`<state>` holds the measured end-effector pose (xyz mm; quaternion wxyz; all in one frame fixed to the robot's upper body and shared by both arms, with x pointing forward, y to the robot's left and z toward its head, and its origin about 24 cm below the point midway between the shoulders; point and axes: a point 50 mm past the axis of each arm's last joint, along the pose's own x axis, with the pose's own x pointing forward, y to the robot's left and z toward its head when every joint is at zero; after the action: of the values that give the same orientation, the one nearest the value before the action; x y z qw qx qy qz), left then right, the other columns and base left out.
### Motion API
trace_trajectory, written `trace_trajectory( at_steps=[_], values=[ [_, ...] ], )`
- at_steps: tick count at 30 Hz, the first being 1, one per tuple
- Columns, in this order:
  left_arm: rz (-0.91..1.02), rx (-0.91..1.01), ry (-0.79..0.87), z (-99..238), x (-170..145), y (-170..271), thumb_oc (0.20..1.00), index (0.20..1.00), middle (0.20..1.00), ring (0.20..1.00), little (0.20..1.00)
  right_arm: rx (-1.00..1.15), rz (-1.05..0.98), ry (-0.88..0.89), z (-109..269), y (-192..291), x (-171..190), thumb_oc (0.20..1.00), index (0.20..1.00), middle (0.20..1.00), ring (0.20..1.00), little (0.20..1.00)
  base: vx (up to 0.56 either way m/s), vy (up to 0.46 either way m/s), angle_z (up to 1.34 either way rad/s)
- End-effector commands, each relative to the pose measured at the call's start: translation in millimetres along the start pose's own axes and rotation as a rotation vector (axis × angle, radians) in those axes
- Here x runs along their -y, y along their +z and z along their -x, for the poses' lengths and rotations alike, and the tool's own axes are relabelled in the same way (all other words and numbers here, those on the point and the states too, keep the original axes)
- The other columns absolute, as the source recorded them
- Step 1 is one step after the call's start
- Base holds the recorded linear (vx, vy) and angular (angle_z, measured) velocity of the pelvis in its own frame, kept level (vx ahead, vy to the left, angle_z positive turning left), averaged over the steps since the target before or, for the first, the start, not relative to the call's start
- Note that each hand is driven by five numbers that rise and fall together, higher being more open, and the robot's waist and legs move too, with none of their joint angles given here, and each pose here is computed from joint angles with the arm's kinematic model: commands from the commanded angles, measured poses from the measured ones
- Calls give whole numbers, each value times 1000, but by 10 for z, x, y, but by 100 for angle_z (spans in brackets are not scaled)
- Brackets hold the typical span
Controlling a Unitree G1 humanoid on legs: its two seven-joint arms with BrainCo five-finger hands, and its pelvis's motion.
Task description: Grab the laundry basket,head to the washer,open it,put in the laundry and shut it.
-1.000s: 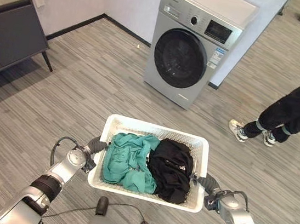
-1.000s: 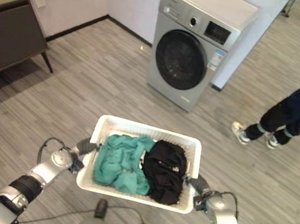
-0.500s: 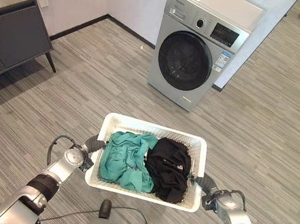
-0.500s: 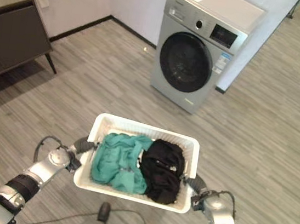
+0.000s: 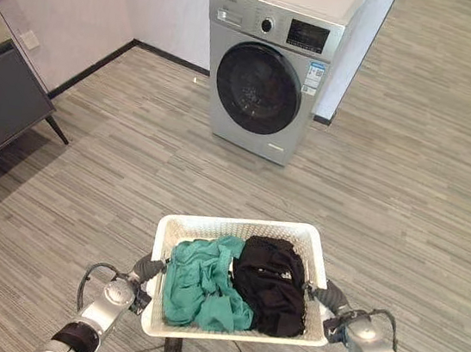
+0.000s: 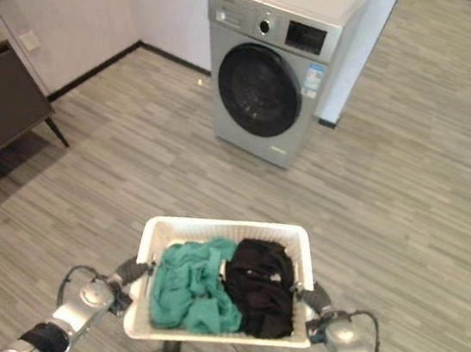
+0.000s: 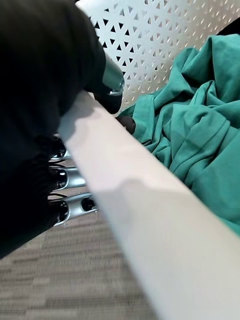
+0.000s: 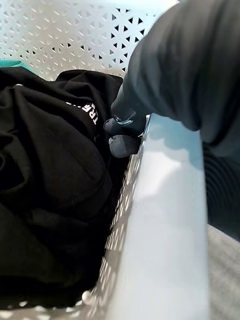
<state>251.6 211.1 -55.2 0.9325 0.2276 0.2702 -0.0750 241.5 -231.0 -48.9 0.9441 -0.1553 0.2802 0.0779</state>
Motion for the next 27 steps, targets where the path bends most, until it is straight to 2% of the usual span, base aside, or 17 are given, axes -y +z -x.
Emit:
trace_trajectory(
  at_steps=[1, 6, 12, 17, 22, 27],
  values=[
    [84, 225, 236, -86, -660, 642, 200, 200, 200, 200, 200, 162, 69, -190, 118, 419, 603, 200, 200, 200, 200, 200, 104, -58, 1],
    [63, 326, 274, -60, -773, 930, 200, 200, 200, 200, 200, 214, 61, -201, 88, 570, 610, 200, 200, 200, 200, 200, 199, 38, 15],
    [9, 329, 328, -45, -886, 937, 200, 200, 200, 200, 200, 239, 47, -154, -61, 671, 399, 200, 200, 200, 200, 200, 353, 197, -46],
    [-34, 290, 330, 31, -922, 737, 200, 200, 200, 200, 200, 159, -21, -63, -92, 378, 70, 200, 200, 200, 200, 200, 495, 429, -67],
    [-70, 270, 354, 69, -1016, 722, 200, 200, 200, 200, 200, 133, -82, -53, -84, 260, -35, 200, 200, 200, 200, 200, 330, 399, -5],
    [-88, 280, 390, 133, -1151, 743, 200, 200, 200, 200, 200, 202, -76, -107, -30, 421, 138, 200, 200, 200, 200, 200, 393, 231, 7]
  ],
)
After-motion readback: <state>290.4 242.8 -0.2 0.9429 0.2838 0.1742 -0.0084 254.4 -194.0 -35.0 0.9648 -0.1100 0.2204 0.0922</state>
